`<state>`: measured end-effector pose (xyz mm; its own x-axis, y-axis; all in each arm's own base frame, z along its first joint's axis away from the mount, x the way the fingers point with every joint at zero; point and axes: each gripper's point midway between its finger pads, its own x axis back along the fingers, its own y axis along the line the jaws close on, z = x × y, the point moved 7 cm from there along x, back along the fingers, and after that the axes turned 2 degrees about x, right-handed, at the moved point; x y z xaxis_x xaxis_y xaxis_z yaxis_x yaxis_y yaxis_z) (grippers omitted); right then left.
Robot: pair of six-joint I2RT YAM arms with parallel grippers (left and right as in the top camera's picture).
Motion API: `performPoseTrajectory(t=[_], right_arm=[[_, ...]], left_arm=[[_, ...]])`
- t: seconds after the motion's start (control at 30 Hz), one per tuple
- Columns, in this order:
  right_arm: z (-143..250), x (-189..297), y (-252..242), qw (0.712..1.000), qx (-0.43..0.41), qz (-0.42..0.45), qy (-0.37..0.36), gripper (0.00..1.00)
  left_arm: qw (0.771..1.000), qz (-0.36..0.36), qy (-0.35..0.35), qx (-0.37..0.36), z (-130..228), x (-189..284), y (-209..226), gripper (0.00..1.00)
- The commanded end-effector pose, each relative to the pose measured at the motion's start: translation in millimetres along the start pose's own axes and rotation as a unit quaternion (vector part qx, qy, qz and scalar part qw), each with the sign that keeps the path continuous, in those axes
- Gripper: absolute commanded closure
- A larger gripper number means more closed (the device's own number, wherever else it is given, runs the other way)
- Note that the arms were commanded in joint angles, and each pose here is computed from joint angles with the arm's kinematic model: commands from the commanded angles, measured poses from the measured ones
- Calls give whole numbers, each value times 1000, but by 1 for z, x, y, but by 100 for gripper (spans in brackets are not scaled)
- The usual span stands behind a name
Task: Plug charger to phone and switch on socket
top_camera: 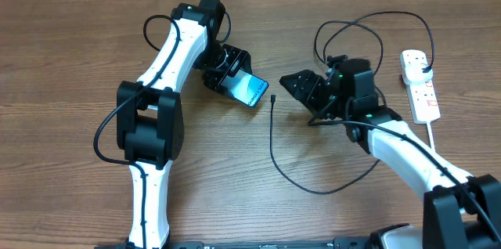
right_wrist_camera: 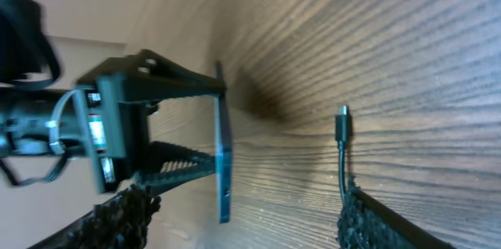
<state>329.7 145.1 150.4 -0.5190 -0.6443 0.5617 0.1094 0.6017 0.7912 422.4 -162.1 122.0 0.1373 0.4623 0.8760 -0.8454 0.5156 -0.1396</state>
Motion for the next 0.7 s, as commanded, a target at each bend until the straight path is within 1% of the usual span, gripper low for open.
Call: performPoseTrajectory(t=[0.0, 0.1, 0.33, 0.57, 0.67], right_arm=[[1, -12, 3, 1000, -12, 23, -15, 25], [9, -20, 4, 999, -25, 25, -5, 28], [12, -25, 11, 1000, -10, 16, -13, 33], [17, -29, 10, 1000, -6, 21, -5, 39], [22, -35, 7, 1000, -7, 27, 4, 41]], left_arm=[[1000, 17, 20, 12, 9, 4, -8, 66], [1000, 15, 21, 13, 12, 2, -9, 66], [1000, 9, 23, 4, 21, -3, -10, 65], [999, 10, 47, -15, 42, -11, -15, 65], [999, 7, 49, -13, 50, -15, -16, 65]])
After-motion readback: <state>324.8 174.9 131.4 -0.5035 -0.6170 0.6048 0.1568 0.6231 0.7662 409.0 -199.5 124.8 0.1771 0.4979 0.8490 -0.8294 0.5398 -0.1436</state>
